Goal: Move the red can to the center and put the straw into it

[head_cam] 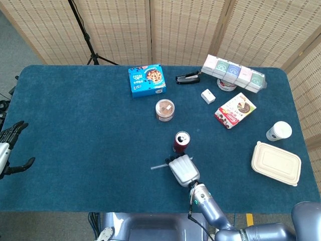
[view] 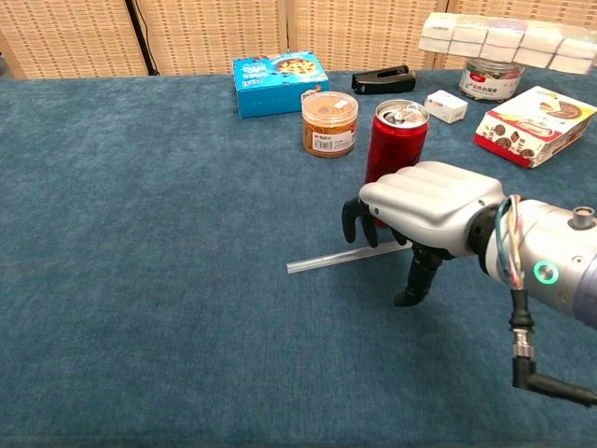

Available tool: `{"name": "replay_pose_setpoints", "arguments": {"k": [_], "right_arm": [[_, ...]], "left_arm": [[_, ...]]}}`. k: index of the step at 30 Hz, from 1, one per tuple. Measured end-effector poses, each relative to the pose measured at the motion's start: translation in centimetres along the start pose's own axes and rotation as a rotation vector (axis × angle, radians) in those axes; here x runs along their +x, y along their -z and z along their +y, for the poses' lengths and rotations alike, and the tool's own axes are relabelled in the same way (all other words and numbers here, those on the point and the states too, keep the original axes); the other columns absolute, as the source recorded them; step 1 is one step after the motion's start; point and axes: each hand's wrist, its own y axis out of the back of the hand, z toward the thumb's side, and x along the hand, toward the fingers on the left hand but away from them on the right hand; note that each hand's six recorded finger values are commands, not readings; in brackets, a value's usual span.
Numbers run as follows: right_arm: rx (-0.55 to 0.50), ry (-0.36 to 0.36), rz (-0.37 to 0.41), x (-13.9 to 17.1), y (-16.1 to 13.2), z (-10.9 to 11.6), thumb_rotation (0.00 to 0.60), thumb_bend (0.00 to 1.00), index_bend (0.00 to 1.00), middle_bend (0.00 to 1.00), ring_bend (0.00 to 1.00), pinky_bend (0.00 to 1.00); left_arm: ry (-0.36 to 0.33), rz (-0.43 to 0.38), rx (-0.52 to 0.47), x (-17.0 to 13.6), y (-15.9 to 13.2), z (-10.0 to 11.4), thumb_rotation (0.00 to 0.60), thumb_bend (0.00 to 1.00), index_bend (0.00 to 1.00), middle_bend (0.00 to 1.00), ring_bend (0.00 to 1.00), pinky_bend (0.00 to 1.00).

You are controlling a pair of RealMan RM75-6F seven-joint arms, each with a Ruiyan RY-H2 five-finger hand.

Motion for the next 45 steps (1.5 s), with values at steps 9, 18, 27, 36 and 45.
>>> {"name": "replay_pose_setpoints", "arguments": {"k": [9,18,27,36,45], "right_arm": [[0.024,0.007,-0.029,-0.2,0.1,0.1,0.600,0.14,0.32,0.60,0.72,0.55],[0.062,0.016,-0.042,-0.9,0.0,-0.2,0.600,0.18,0.34,0.66,0.78,0.62],[0.050,0.030,-0.057,-1.4,0.1,0.2,0.600,0.30,0.37,0.71,0.80,0.65],[0.069,0.032,-0.065,-2.3,0.2,-0.5,0.600,0.35,0.41,0.74,0.80,0.65],[0.055,0.032,-0.070,-3.0,0.0,-0.9,0.600,0.37,0.42,0.76,0.80,0.65]], "left_arm": [[0.005,-0.007,-0.001,0.0,-0.1,-0.1,0.600,0.30,0.00,0.00,0.00,0.00],[0.011,-0.013,0.001,-0.1,-0.2,-0.1,0.600,0.30,0.00,0.00,0.00,0.00],[0.023,-0.019,0.008,0.0,-0.4,-0.4,0.600,0.30,0.00,0.00,0.00,0.00],[0.030,-0.023,0.008,0.0,-0.4,-0.5,0.600,0.30,0.00,0.00,0.00,0.00],[0.034,-0.027,0.008,0.1,-0.4,-0.5,0.600,0.30,0.00,0.00,0.00,0.00]]}}
